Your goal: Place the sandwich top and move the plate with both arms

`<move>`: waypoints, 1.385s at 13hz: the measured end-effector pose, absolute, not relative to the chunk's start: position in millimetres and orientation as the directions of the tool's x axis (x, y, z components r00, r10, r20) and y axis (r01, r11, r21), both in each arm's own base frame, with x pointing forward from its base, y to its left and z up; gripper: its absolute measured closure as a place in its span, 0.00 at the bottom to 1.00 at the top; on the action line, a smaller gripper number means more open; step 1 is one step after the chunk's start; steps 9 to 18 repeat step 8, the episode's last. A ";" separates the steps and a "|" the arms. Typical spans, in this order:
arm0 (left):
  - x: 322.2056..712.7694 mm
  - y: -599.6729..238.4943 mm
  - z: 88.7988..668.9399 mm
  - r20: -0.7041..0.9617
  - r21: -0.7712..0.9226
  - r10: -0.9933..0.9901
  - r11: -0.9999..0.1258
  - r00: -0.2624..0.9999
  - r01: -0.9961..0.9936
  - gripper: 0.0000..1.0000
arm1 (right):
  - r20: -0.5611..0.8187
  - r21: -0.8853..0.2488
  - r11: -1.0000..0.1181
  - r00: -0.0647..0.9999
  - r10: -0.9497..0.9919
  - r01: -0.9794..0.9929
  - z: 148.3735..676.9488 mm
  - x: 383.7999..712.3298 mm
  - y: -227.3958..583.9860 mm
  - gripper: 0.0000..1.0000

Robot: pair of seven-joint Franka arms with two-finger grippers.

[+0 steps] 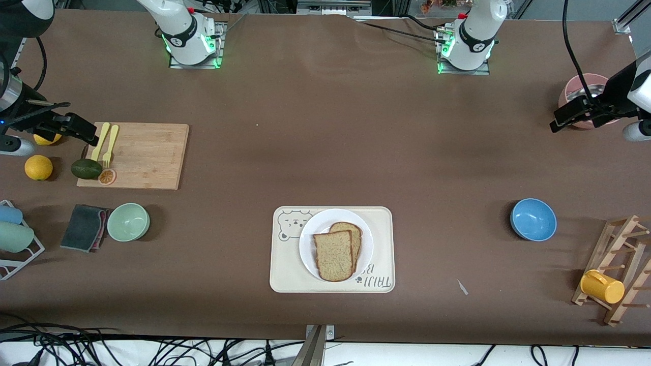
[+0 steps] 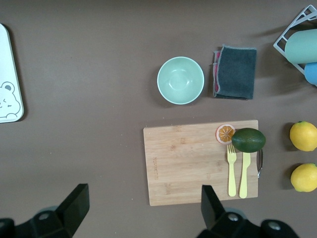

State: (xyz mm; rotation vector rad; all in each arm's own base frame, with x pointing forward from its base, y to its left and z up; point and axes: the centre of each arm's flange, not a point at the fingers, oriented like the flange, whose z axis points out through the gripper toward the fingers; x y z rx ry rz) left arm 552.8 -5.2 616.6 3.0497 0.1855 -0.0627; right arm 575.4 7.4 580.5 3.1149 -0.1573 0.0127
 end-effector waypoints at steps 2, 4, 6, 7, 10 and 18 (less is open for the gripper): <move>552.8 -5.3 616.9 -0.045 0.103 0.102 -0.989 0.994 0.106 0.00 | 0.001 -0.001 -0.995 0.995 -0.104 -0.104 579.9 574.8 9.7 0.00; 552.8 -5.3 617.2 -0.044 0.105 0.098 -0.989 0.994 0.102 0.00 | -0.003 -0.002 -0.995 0.995 -0.102 -0.102 579.6 574.4 9.7 0.00; 552.8 -5.3 617.2 -0.044 0.105 0.097 -0.989 0.994 0.102 0.00 | -0.009 -0.002 -0.996 0.996 -0.091 -0.091 579.2 573.6 9.7 0.00; 552.8 -5.4 617.2 -0.044 0.105 0.097 -0.989 0.994 0.101 0.00 | -0.011 -0.001 -0.996 0.996 -0.089 -0.089 579.1 573.4 9.6 0.00; 552.8 -5.4 617.2 -0.044 0.105 0.097 -0.989 0.994 0.101 0.00 | -0.011 -0.001 -0.996 0.996 -0.088 -0.088 579.1 573.4 9.5 0.00; 552.8 -5.4 617.2 -0.044 0.105 0.097 -0.989 0.994 0.101 0.00 | -0.011 -0.001 -0.996 0.996 -0.088 -0.088 579.1 573.4 9.5 0.00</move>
